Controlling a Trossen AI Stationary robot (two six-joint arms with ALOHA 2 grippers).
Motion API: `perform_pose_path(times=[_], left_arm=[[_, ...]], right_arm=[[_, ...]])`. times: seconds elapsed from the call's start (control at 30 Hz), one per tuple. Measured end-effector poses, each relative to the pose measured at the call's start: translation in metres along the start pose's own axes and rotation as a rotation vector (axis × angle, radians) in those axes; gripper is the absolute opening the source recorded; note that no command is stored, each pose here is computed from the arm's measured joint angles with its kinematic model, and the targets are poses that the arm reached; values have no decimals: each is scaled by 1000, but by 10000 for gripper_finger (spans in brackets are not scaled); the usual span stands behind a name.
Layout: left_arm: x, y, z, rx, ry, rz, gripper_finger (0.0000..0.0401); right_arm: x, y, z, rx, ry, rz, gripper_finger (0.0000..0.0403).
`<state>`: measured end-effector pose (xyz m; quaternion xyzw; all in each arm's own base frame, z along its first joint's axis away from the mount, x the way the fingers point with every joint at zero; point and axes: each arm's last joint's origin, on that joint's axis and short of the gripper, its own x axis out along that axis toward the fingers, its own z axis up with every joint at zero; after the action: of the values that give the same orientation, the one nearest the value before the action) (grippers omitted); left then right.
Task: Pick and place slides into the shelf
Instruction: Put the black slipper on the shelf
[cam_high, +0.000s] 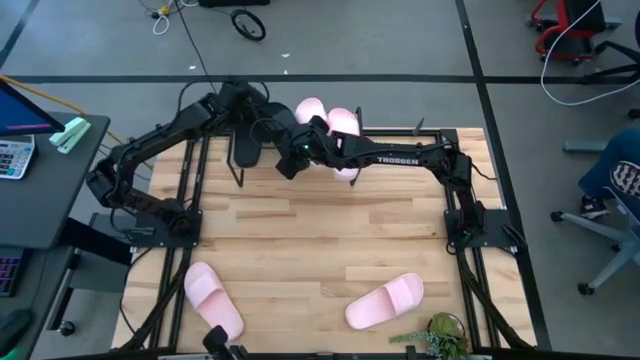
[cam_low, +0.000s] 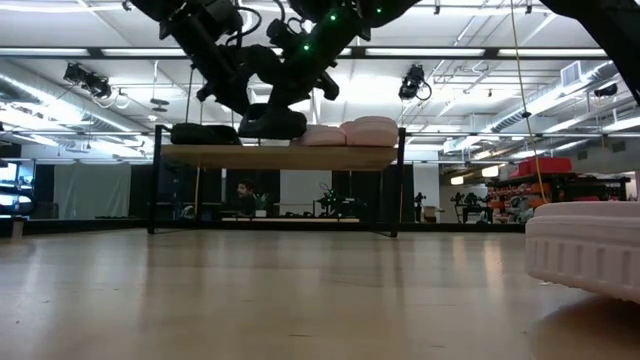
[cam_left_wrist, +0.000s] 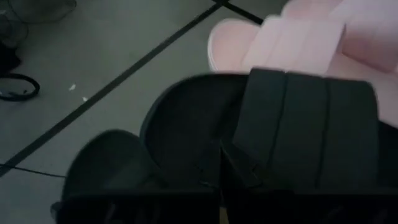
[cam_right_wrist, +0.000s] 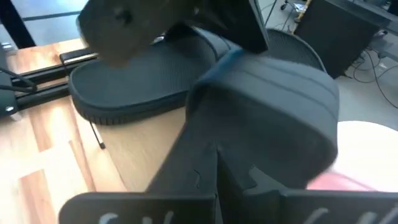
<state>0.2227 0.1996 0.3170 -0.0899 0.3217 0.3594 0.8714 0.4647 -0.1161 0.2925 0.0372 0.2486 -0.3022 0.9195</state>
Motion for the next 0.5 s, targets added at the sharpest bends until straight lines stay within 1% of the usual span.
perform_pose_path(times=[0.13,0.37,0.47,0.5], left_arm=[[0,-6,2,18,-19,18,6],[-1,-4,10,33,-105,27,6],[-1,-4,10,48,-104,30,4],[-1,-4,10,58,-99,30,3]], right_arm=[[0,1,0,0,0,4,1],[0,1,1,4,-9,6,2],[-1,4,0,-9,-9,4,2],[-2,6,0,-25,-12,-12,2]])
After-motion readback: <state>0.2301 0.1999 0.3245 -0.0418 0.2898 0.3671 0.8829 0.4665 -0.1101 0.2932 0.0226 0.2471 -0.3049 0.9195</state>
